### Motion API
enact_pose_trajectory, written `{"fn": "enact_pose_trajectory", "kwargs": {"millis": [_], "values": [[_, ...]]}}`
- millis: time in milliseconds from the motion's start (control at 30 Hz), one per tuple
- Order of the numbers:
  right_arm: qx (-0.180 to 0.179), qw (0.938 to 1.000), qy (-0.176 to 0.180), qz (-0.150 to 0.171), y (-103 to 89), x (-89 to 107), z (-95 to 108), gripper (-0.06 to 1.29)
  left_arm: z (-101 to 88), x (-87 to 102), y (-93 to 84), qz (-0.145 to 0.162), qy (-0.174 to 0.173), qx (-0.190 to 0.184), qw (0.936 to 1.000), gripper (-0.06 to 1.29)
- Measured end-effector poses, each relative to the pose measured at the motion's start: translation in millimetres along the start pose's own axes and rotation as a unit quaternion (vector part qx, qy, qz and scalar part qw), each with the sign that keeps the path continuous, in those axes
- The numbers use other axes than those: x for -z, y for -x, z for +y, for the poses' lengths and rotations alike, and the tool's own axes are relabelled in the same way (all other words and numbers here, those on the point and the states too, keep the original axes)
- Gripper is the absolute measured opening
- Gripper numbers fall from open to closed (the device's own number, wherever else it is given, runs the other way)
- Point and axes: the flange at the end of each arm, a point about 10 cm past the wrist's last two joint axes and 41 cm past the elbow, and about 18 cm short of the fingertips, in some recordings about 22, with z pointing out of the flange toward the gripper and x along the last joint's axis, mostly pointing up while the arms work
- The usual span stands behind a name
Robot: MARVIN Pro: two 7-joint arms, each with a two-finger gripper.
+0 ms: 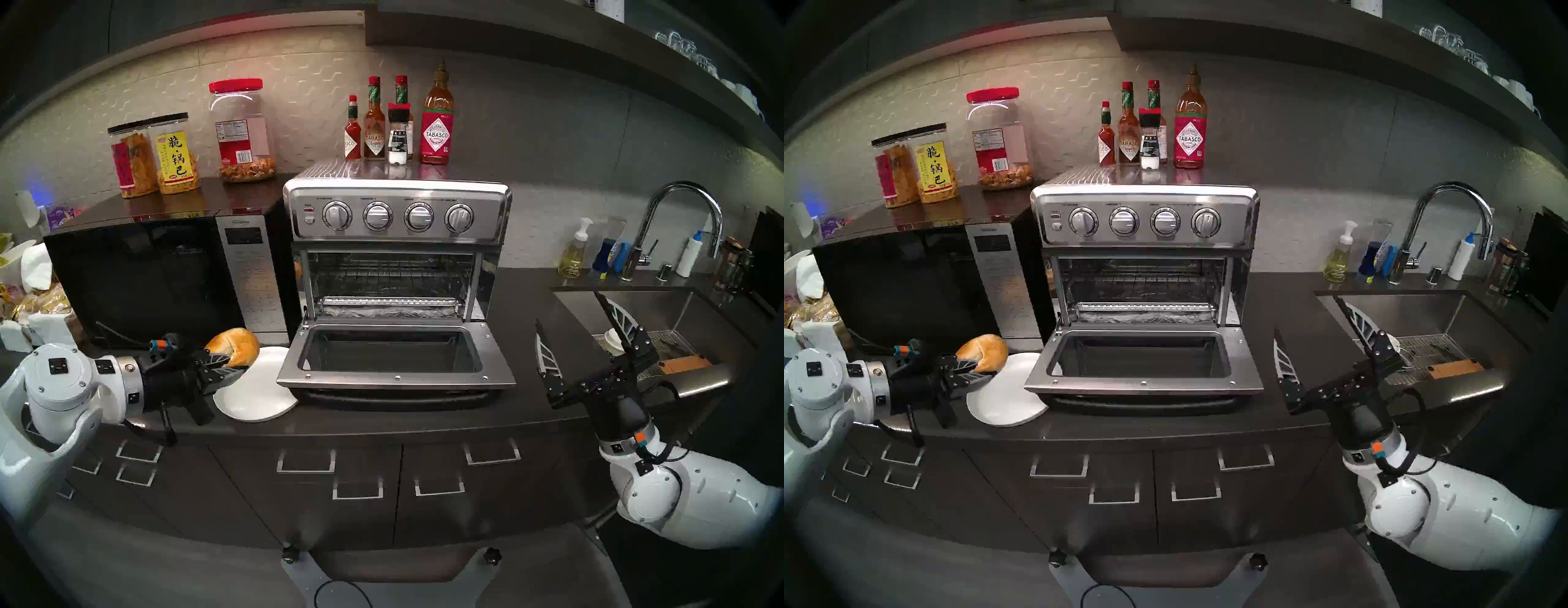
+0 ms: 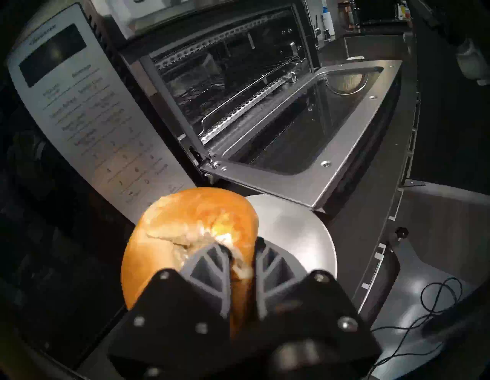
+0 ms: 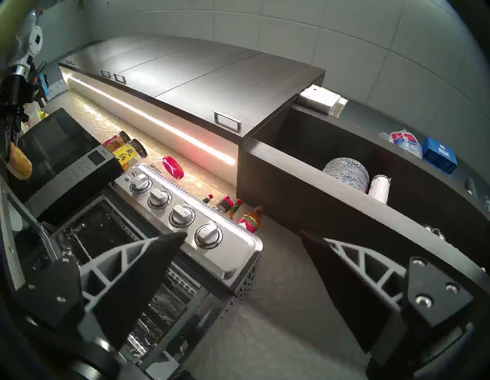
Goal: Open the oven and place the bagel inside on the rack
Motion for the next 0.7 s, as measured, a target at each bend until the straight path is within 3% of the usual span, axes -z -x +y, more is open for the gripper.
{"fn": "enact_pose_trajectory", "kwargs": {"millis": [400, 700], "values": [[0.0, 1.0, 0.0, 0.0, 0.0, 0.0, 0.0, 1.24, 0.0, -3.8, -26.4, 0.013, 0.0, -0.01, 0.9999, 0.13], [0.0, 1.0, 0.0, 0.0, 0.0, 0.0, 0.0, 1.24, 6.5, -19.4, -40.9, 0.009, 0.017, -0.015, 0.9997, 0.13]]}}
